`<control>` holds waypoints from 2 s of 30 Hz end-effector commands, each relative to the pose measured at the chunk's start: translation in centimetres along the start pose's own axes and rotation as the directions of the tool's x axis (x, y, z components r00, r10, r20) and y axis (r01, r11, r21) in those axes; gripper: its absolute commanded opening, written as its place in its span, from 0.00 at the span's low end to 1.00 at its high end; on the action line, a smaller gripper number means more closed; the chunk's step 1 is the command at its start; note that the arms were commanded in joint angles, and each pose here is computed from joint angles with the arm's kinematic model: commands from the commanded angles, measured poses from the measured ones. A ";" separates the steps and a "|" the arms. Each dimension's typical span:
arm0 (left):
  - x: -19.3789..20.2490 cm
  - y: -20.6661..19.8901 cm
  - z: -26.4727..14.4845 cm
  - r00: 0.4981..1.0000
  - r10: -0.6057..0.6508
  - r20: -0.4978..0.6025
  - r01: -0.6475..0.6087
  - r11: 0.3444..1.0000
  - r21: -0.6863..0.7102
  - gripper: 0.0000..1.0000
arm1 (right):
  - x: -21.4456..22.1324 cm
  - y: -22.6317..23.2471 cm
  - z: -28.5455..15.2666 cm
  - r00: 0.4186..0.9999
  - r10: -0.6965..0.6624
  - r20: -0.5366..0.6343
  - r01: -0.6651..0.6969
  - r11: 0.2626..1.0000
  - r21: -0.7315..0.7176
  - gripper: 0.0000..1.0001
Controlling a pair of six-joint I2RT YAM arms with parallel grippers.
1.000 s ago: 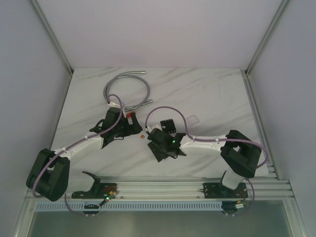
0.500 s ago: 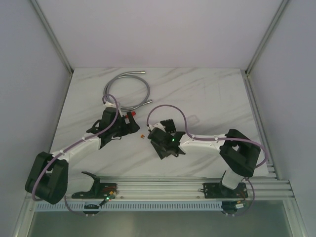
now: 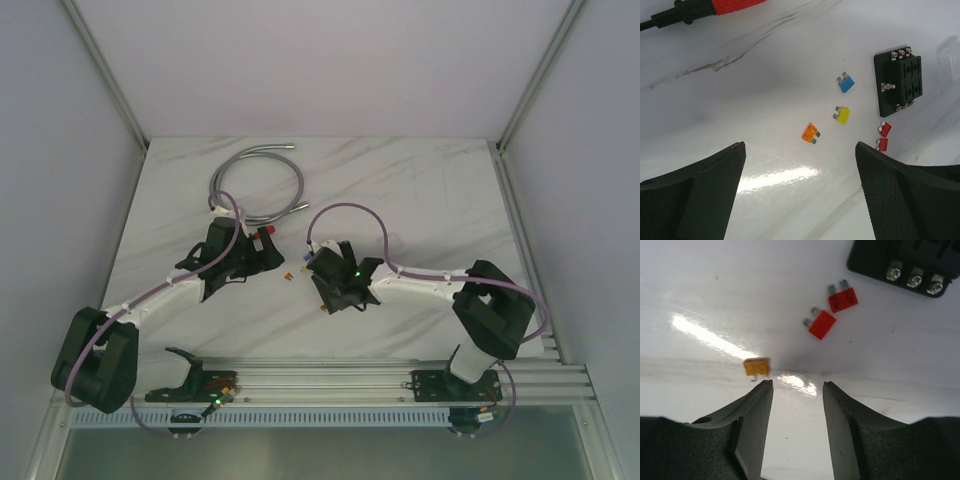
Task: Snap on the fuse box
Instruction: Pick up the fuse from the center of the board.
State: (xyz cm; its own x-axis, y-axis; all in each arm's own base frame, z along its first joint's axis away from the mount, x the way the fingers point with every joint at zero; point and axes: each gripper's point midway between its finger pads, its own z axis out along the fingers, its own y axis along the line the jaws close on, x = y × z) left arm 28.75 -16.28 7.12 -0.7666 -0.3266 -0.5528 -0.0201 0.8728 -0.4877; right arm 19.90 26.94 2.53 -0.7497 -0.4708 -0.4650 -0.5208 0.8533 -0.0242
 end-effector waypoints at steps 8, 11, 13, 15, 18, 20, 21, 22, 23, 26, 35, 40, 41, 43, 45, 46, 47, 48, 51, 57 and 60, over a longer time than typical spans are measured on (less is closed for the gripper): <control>0.1 1.8 -0.1 0.997 -0.076 -0.002 0.076 0.997 -0.020 1.00 | -2.7 3.4 -0.8 1.000 0.024 -0.003 -0.024 0.995 -0.098 0.51; -0.2 1.8 -0.5 0.996 -0.084 0.014 0.084 0.996 -0.011 1.00 | -2.7 3.7 -0.6 1.000 0.017 -0.013 -0.018 0.995 -0.095 0.50; -0.4 1.8 -0.6 0.996 -0.085 0.019 0.085 0.996 -0.008 1.00 | -2.6 3.9 -0.5 1.000 0.008 -0.024 -0.011 0.996 -0.092 0.49; -0.4 1.7 -0.7 0.996 -0.086 0.022 0.086 0.996 -0.005 1.00 | -2.4 4.0 -0.2 0.999 0.004 -0.042 -0.007 0.997 -0.083 0.48; -0.4 1.7 -0.7 0.996 -0.087 0.018 0.088 0.996 -0.001 1.00 | -2.1 4.2 0.1 0.998 -0.001 -0.064 -0.003 0.997 -0.073 0.47; -0.4 1.6 -0.7 0.996 -0.087 0.019 0.087 0.996 0.002 1.00 | -1.8 4.3 0.4 0.997 0.000 -0.079 -0.006 0.998 -0.070 0.47; -0.4 1.6 -0.7 0.996 -0.086 0.017 0.086 0.996 0.003 1.00 | -1.7 4.2 0.5 0.996 0.000 -0.084 -0.006 0.998 -0.067 0.47; -0.3 1.6 -0.7 0.996 -0.085 0.017 0.085 0.996 0.003 1.00 | -1.5 4.2 0.6 0.996 0.002 -0.089 -0.007 0.998 -0.062 0.46; -0.4 1.5 -0.7 0.996 -0.084 0.019 0.084 0.996 0.005 1.00 | -1.5 4.1 0.7 0.996 0.003 -0.091 -0.008 0.999 -0.054 0.46; -0.5 1.4 -0.8 0.996 -0.084 0.020 0.083 0.996 0.010 1.00 | -1.6 3.9 0.8 0.996 0.002 -0.091 -0.006 0.999 -0.039 0.46; -0.4 1.3 -0.8 0.996 -0.083 0.015 0.082 0.996 0.016 1.00 | -1.1 4.1 1.3 0.993 -0.014 -0.114 0.008 0.999 -0.050 0.45; -0.4 1.2 -0.8 0.997 -0.082 0.012 0.082 0.996 0.023 1.00 | -0.9 4.4 1.7 0.992 -0.015 -0.125 0.008 0.998 -0.057 0.43; -0.4 1.1 -0.8 0.997 -0.082 0.012 0.082 0.996 0.025 1.00 | -0.9 4.3 1.8 0.992 -0.015 -0.126 0.008 0.998 -0.056 0.42; -0.4 1.1 -0.8 0.997 -0.082 0.010 0.081 0.996 0.027 1.00 | -0.8 4.3 1.9 0.992 -0.015 -0.128 0.009 0.999 -0.052 0.39; -0.3 1.0 -0.8 0.997 -0.081 0.007 0.081 0.996 0.030 1.00 | -0.7 4.4 1.8 0.991 -0.017 -0.132 0.009 0.998 -0.058 0.37; -0.3 1.0 -0.8 0.997 -0.081 0.006 0.081 0.996 0.031 1.00 | -0.6 4.4 1.8 0.991 -0.016 -0.133 0.008 0.998 -0.062 0.37; -0.3 1.0 -0.8 0.997 -0.083 0.006 0.083 0.996 0.032 1.00 | -0.6 4.4 1.7 0.991 -0.015 -0.134 0.006 0.998 -0.064 0.37; -0.3 1.0 -0.8 0.997 -0.083 0.006 0.083 0.996 0.033 1.00 | -0.5 4.4 1.6 0.991 -0.011 -0.133 0.002 0.998 -0.065 0.36; -0.4 0.8 -0.8 0.997 -0.083 0.005 0.083 0.996 0.038 1.00 | -0.3 4.3 1.5 0.991 -0.002 -0.136 -0.006 0.998 -0.062 0.34; -0.4 0.4 -0.9 0.996 -0.085 0.001 0.085 0.995 0.060 1.00 | -0.3 4.1 1.5 0.991 0.007 -0.131 -0.014 0.998 -0.053 0.28; -0.4 0.1 -0.9 0.996 -0.087 -0.003 0.087 0.993 0.074 1.00 | -0.7 4.1 1.3 0.993 0.020 -0.113 -0.026 0.998 -0.053 0.27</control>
State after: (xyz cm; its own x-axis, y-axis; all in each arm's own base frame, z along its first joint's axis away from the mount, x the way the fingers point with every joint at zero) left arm 28.22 -15.17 6.92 -0.7706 -0.3917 -0.5027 -0.0670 0.8342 -0.5473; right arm 19.33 31.21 1.72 -0.7869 -0.4920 -0.3725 -0.5381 0.8425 0.0239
